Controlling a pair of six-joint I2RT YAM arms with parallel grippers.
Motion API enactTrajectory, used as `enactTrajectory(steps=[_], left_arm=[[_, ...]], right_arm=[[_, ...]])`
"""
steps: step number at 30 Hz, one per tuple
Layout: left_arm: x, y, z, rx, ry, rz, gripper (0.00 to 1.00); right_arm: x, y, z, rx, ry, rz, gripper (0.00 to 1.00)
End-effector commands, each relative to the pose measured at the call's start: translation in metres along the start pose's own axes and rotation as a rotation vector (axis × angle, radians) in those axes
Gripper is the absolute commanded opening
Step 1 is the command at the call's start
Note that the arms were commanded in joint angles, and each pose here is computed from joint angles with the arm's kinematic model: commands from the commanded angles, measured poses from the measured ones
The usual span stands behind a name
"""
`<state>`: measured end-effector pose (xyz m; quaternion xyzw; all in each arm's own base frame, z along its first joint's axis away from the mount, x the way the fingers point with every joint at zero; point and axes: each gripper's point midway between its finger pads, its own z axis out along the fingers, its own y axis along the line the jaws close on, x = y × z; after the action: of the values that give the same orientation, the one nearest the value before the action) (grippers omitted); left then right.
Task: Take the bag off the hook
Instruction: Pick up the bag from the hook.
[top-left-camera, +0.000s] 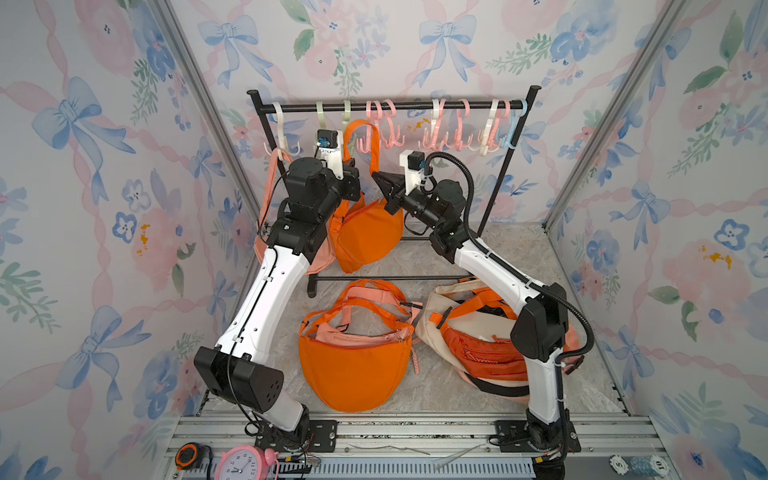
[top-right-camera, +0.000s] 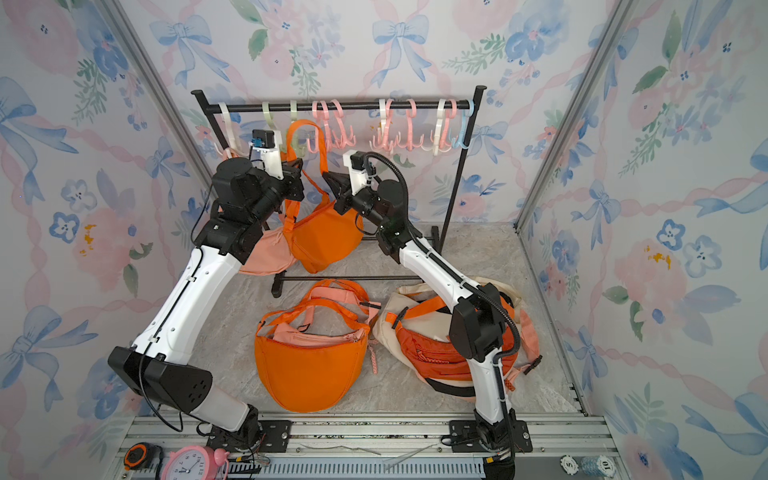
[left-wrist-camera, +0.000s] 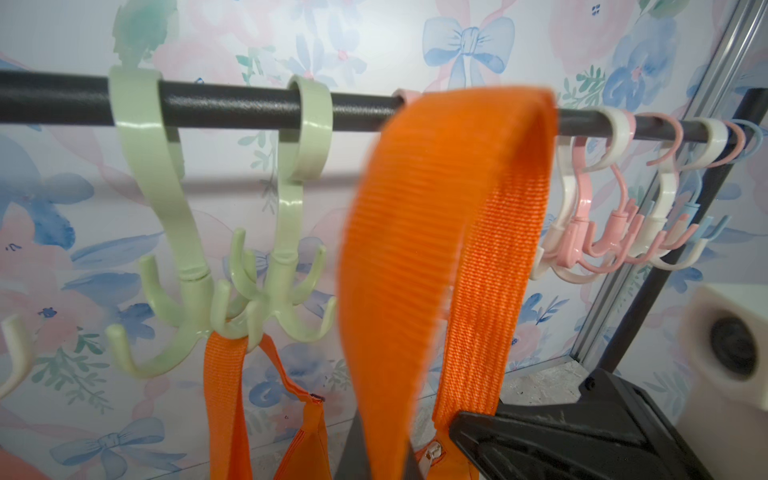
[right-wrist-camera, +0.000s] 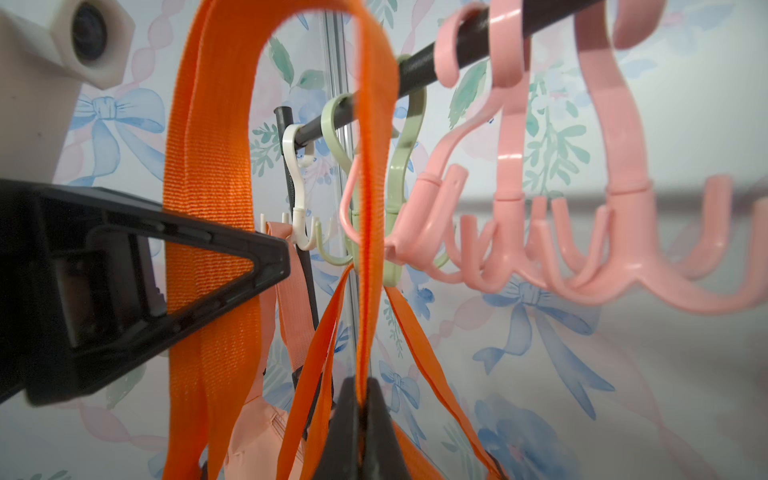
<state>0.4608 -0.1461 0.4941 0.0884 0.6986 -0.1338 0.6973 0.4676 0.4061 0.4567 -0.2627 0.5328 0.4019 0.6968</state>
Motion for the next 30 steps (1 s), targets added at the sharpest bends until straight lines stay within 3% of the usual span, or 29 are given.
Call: enactTrajectory(steps=[1,14,21,30], left_arm=[[-0.011,-0.004,-0.023,0.02,-0.047,-0.008,0.0],[-0.017,-0.01,-0.094,0.017,-0.126,0.006,0.0],[-0.022,-0.013,-0.14,0.012,-0.157,0.048,0.0],[-0.04,-0.014,-0.222,0.026,-0.284,0.069,0.0]], right_arm=[[-0.048,0.014,-0.019,-0.014,-0.115,-0.046,0.0],[-0.078,0.066,-0.075,-0.041,-0.123,-0.107,0.0],[-0.088,0.114,-0.104,-0.086,-0.089,-0.166,0.0],[-0.102,0.192,-0.14,-0.179,-0.076,-0.252,0.0]])
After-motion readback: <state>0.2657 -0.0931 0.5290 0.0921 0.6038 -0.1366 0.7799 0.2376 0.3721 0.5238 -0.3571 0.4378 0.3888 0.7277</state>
